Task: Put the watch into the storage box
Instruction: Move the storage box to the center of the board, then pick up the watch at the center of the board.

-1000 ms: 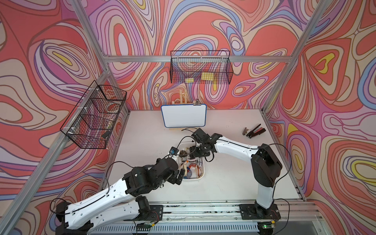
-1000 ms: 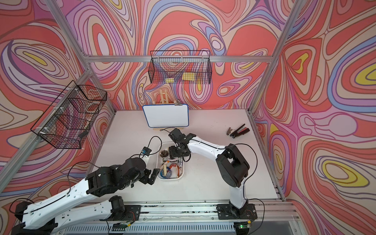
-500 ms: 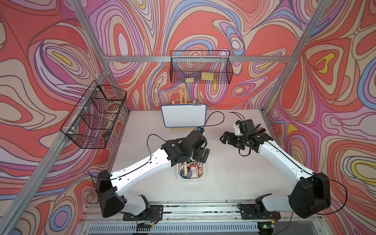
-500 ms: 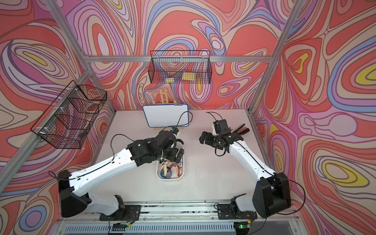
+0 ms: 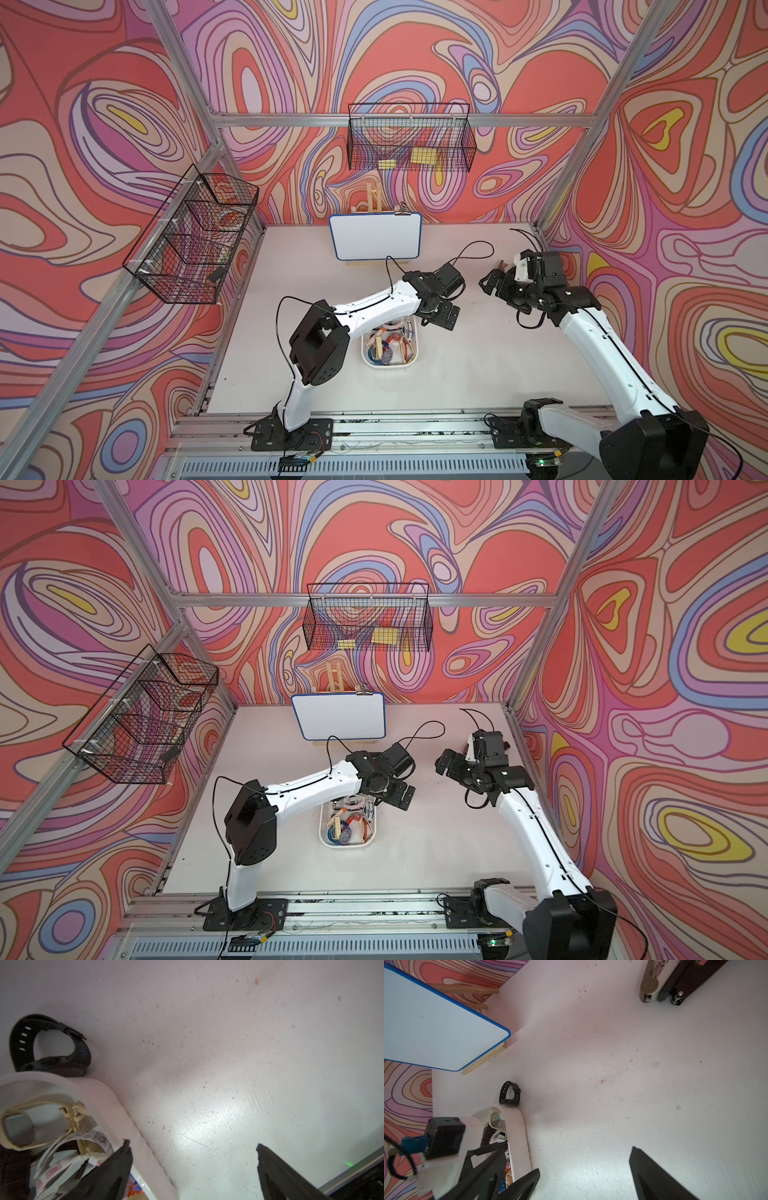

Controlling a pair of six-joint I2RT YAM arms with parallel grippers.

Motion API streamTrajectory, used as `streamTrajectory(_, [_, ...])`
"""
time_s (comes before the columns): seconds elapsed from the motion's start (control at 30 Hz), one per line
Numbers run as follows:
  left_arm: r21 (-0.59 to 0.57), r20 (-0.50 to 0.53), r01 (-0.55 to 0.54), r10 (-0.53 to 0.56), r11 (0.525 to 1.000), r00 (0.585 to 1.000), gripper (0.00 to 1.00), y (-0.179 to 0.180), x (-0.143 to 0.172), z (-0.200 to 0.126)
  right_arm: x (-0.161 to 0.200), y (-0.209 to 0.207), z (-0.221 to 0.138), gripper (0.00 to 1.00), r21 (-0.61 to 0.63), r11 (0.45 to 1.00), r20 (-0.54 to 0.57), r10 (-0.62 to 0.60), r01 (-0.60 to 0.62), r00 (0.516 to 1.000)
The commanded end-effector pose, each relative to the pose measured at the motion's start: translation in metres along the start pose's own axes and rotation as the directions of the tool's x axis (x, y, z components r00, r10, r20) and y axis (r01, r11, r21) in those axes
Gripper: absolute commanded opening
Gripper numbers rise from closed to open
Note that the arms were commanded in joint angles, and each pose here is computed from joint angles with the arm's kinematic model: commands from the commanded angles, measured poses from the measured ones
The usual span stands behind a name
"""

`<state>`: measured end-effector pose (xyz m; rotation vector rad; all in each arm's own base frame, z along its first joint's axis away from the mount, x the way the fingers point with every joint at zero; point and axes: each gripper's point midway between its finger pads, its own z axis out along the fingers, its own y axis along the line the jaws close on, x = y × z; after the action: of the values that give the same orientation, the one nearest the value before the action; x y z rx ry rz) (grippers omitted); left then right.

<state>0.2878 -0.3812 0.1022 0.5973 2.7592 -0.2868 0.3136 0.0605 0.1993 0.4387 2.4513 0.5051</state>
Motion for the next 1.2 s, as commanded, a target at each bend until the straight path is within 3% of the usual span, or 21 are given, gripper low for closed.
streamTrajectory(0.0, [-0.022,-0.062,0.041,-0.042,0.999,0.997,0.98,0.006,0.015,0.005,0.001,0.001,-0.003,0.98,-0.003,1.0,-0.005,-0.016,0.016,1.0])
streamTrajectory(0.3, [-0.136,-0.093,0.067,-0.08,0.988,0.992,0.98,0.053,0.046,0.008,0.006,0.002,0.003,0.98,-0.027,1.0,-0.014,-0.014,0.013,1.0])
streamTrajectory(0.47, [-0.179,-0.071,0.066,-0.08,0.982,0.994,0.98,0.075,0.048,-0.003,0.006,0.004,0.002,0.98,-0.037,0.999,-0.009,-0.017,0.017,1.0])
streamTrajectory(0.73, [-0.126,-0.001,0.058,-0.059,0.99,0.998,1.0,0.066,0.007,-0.015,0.007,0.002,0.006,0.98,-0.035,0.999,-0.014,-0.02,0.02,1.0])
streamTrajectory(0.97, [-0.175,-0.002,0.09,-0.091,0.981,0.996,1.0,0.096,-0.037,-0.008,0.011,0.002,0.007,0.98,-0.04,0.999,-0.029,-0.029,0.028,0.999])
streamTrajectory(1.17, [-0.228,-0.054,0.09,-0.105,0.969,0.993,1.0,0.123,-0.045,0.005,0.014,0.001,0.006,0.98,-0.042,0.999,-0.035,-0.035,0.033,0.999])
